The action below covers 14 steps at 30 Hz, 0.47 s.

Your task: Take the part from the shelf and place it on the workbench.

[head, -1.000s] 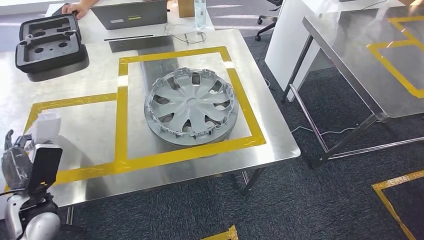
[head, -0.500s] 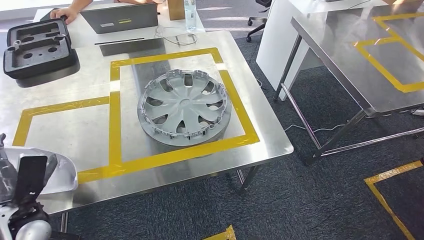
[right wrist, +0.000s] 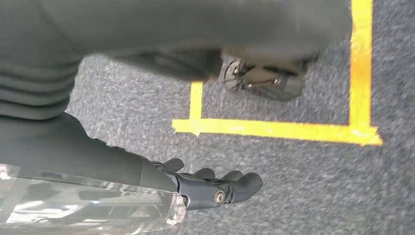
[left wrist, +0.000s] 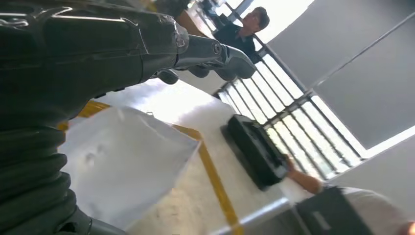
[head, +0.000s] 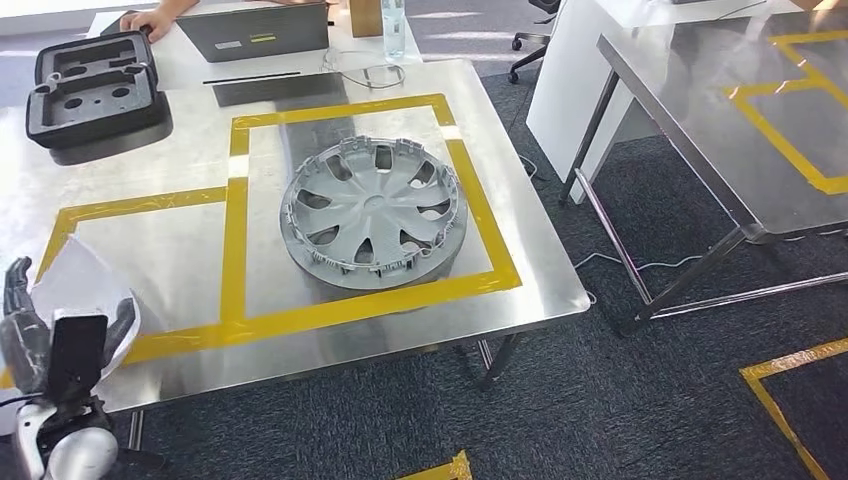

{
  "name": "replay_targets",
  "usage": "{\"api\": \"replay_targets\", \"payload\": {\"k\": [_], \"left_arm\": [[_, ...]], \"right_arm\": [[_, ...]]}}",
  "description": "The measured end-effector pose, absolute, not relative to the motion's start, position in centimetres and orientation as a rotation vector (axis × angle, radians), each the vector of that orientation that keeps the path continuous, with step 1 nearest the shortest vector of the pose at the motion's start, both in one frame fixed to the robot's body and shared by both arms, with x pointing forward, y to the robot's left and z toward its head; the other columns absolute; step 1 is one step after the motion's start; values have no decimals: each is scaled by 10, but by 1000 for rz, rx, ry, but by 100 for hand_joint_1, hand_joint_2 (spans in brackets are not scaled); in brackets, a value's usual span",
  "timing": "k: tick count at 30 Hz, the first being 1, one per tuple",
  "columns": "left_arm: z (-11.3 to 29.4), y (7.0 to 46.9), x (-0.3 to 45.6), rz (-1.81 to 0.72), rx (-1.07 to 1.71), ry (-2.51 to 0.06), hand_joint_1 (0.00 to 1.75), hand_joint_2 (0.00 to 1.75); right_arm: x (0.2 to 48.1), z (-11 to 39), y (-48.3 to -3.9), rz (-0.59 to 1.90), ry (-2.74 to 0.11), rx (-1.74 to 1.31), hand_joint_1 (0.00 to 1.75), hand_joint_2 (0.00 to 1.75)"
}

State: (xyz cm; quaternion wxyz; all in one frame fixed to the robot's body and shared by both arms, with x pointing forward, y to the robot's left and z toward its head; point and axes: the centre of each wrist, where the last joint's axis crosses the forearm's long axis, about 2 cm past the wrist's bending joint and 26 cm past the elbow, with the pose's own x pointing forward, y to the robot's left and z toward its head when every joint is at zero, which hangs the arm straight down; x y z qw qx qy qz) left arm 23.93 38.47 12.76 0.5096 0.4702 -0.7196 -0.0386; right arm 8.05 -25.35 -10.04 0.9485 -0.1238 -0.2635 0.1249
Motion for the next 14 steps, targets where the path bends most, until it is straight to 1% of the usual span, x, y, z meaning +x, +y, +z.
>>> {"api": "replay_targets", "payload": {"k": [3, 10, 14], "left_arm": [[127, 379, 238, -18, 1063, -1889, 0, 0], [130, 356, 226, 186, 913, -2067, 0, 0], [135, 345, 220, 228, 885, -2107, 0, 0]], "right_arm": [[80, -100, -253, 250, -536, -265, 0, 175], [81, -99, -246, 249, -608, -250, 0, 175], [86, -98, -245, 248, -630, -249, 0, 175]]}}
